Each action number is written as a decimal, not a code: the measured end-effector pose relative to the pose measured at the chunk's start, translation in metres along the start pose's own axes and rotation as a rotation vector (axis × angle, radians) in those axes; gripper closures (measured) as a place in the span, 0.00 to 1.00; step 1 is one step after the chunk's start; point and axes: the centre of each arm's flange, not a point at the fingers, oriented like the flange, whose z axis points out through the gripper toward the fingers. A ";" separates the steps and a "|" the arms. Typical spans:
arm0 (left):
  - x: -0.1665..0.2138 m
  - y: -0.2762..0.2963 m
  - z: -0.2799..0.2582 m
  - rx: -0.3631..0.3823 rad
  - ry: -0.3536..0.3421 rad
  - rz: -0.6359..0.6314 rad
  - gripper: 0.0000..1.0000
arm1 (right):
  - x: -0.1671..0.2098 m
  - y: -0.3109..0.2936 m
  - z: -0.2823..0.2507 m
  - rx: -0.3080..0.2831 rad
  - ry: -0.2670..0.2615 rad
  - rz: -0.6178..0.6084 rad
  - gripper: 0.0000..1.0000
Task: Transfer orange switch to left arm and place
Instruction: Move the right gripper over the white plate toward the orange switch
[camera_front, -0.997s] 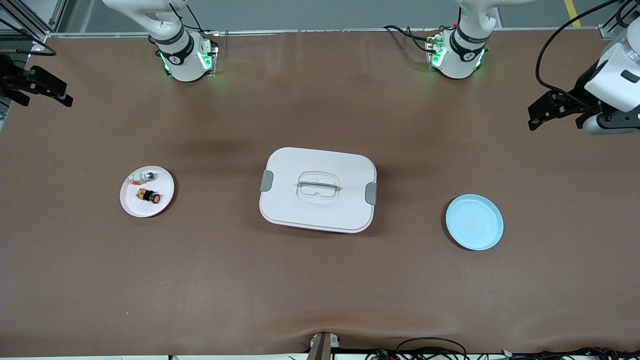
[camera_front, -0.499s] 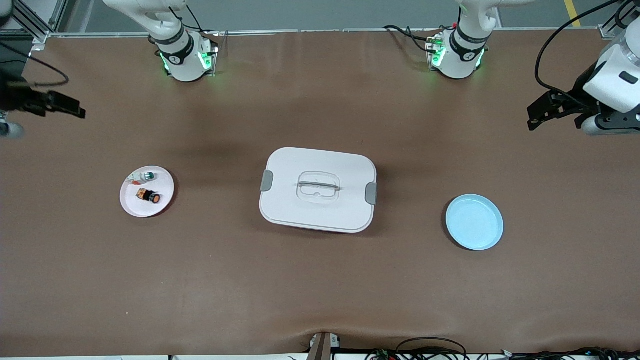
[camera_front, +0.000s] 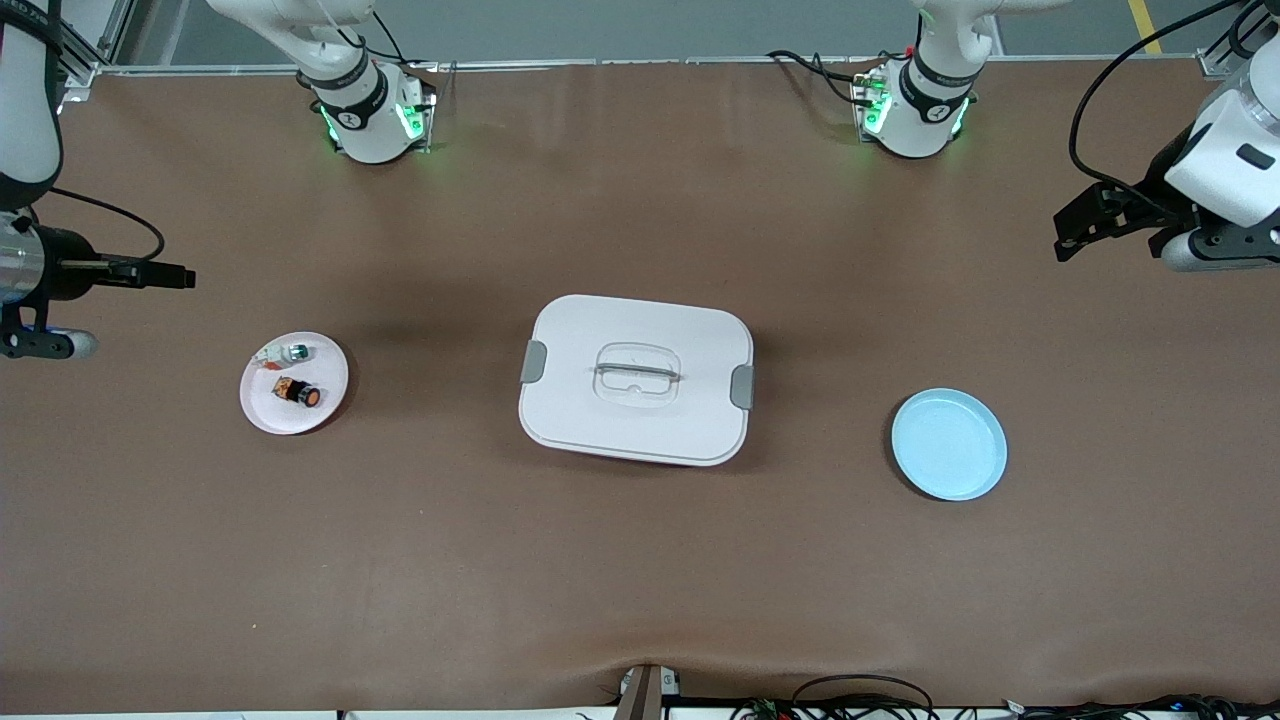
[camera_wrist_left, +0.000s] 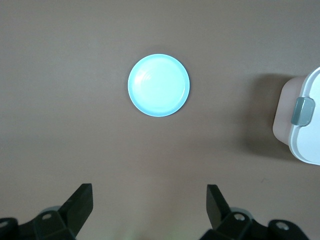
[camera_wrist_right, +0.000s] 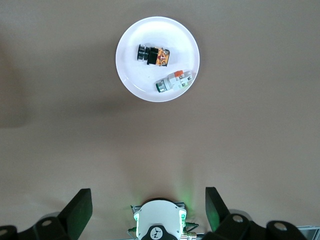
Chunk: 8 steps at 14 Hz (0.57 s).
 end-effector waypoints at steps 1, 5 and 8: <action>0.000 0.000 0.000 0.000 0.000 0.000 0.00 | -0.001 0.002 -0.001 0.002 -0.001 0.003 0.00; 0.000 0.000 0.002 0.001 -0.005 0.000 0.00 | -0.001 0.007 0.000 0.006 -0.005 0.012 0.00; 0.000 0.000 0.004 0.001 -0.008 0.000 0.00 | 0.009 0.014 0.012 0.009 0.021 0.026 0.00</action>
